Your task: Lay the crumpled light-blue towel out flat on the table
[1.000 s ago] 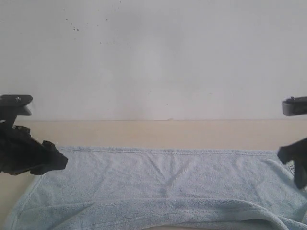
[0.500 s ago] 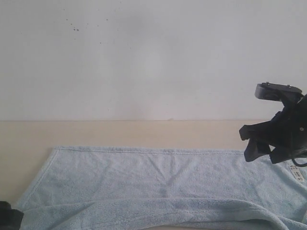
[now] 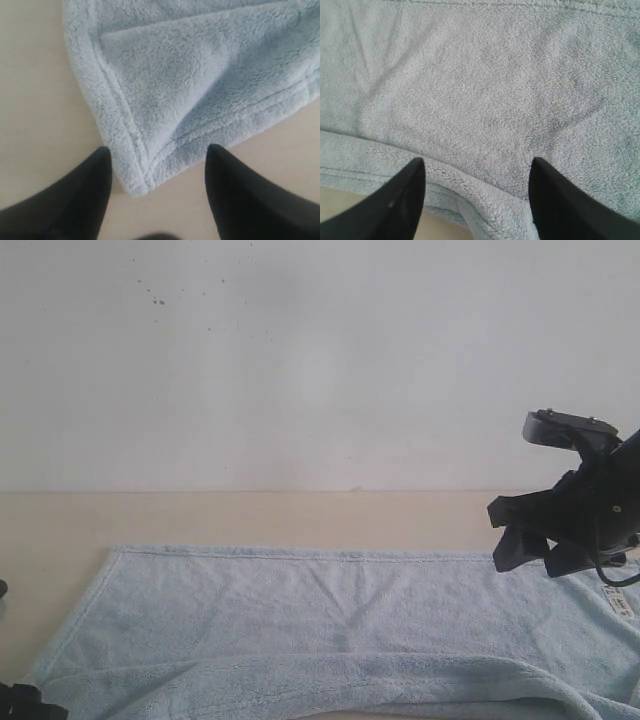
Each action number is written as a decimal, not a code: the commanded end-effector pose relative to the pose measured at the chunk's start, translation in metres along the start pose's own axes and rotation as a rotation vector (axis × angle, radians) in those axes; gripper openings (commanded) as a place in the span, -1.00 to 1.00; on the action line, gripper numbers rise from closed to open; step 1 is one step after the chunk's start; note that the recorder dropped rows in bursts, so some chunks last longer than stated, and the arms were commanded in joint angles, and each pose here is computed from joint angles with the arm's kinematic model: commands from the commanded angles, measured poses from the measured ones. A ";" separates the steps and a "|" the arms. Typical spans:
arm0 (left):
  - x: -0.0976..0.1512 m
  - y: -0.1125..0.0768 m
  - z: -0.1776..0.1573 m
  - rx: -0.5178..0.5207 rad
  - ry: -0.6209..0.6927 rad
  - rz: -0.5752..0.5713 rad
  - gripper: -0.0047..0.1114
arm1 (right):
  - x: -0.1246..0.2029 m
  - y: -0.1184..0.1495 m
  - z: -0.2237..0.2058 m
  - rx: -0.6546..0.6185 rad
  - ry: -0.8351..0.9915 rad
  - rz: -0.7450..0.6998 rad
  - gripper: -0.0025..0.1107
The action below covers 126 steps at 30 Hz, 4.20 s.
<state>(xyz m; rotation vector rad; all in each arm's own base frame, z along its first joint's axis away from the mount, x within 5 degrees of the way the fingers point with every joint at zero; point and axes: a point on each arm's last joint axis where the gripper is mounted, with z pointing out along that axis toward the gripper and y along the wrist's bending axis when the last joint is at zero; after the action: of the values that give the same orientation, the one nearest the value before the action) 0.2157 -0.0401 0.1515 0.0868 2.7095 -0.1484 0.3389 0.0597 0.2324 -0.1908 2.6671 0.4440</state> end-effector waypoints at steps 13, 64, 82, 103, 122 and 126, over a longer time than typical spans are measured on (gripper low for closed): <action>0.004 0.003 0.025 -0.019 0.047 0.012 -0.09 | -0.002 0.004 -0.003 -0.037 -0.007 0.017 0.07; 0.000 0.012 -0.029 -0.144 0.423 0.205 0.28 | -0.006 0.004 -0.006 -0.024 -0.064 -0.058 0.07; -0.114 -0.015 -0.048 0.052 -0.453 -0.013 -0.85 | -0.011 0.000 -0.002 0.002 -0.112 -0.039 0.07; -0.109 -0.012 0.098 -0.057 -0.211 0.391 -0.85 | -0.007 -0.012 0.024 0.036 -0.042 -0.105 -0.93; -0.133 0.004 0.127 -0.114 -0.265 0.416 -0.85 | -0.007 -0.012 0.024 0.034 -0.041 -0.103 -0.93; -0.136 0.002 0.118 -0.100 -0.257 0.424 -0.85 | -0.005 -0.012 0.020 0.055 -0.027 -0.145 -0.93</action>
<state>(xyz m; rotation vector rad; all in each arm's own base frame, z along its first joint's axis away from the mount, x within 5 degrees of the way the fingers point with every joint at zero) 0.3879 -0.0563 0.0925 0.5644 2.3768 0.1087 0.3562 0.0583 0.2069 -0.3070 2.6237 0.3633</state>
